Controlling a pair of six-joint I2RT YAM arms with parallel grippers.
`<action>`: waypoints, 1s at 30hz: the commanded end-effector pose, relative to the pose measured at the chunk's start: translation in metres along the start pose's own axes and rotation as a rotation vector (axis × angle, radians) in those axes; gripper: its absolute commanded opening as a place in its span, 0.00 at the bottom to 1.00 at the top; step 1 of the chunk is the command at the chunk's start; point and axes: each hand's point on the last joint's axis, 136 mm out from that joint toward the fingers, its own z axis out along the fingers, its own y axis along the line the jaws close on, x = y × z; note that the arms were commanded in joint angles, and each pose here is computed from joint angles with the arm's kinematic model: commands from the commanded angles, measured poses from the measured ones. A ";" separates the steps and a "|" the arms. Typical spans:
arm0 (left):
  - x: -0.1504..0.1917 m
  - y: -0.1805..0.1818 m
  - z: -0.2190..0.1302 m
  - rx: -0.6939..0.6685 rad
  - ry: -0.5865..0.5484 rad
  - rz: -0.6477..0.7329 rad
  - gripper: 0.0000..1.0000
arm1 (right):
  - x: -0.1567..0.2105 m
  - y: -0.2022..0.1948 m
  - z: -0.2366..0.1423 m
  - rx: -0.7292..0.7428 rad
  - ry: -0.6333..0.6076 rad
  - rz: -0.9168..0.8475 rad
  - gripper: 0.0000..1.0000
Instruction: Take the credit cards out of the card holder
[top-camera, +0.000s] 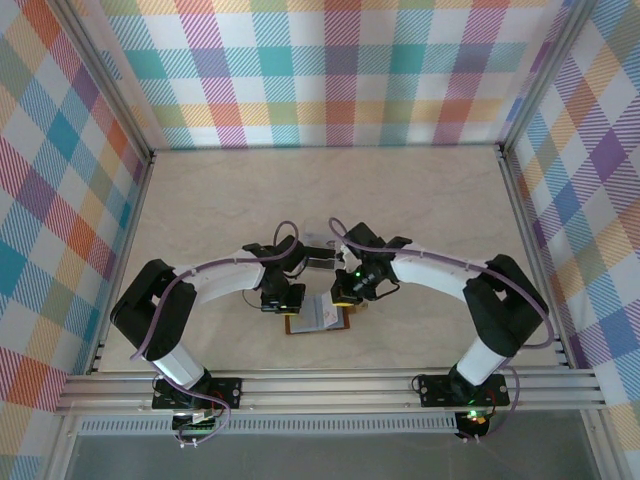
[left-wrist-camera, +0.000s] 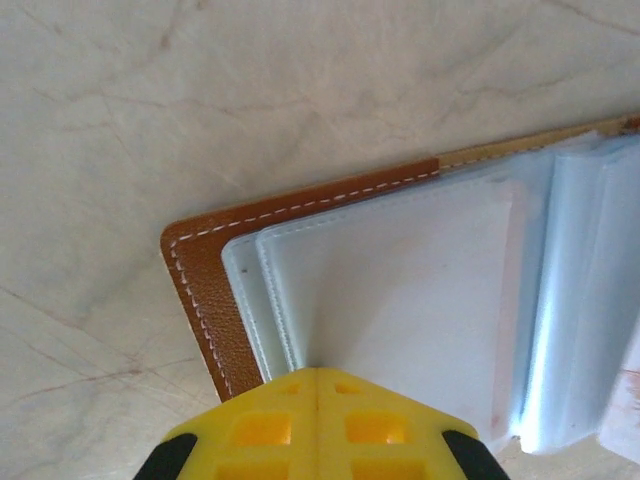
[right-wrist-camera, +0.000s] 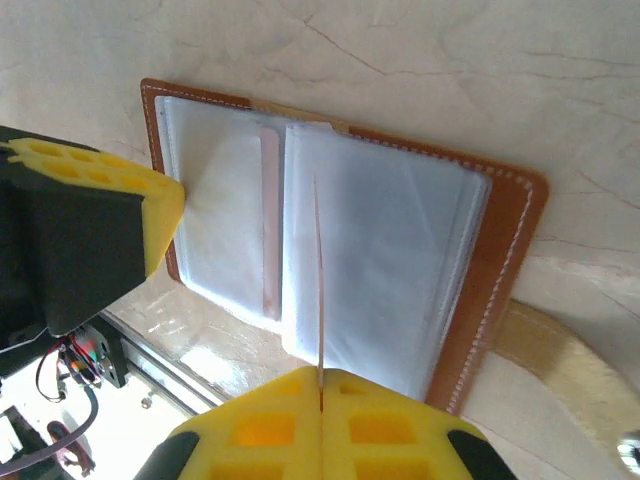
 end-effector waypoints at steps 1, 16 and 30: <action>-0.009 -0.004 -0.013 -0.026 -0.041 0.052 0.00 | -0.007 0.003 -0.019 0.034 -0.054 -0.104 0.08; -0.014 0.022 -0.037 0.071 -0.151 -0.108 0.00 | -0.070 0.014 -0.070 0.323 -0.190 -0.922 0.00; 0.002 0.049 -0.030 0.181 -0.107 -0.260 0.01 | -0.157 0.045 -0.090 0.417 -0.144 -1.383 0.00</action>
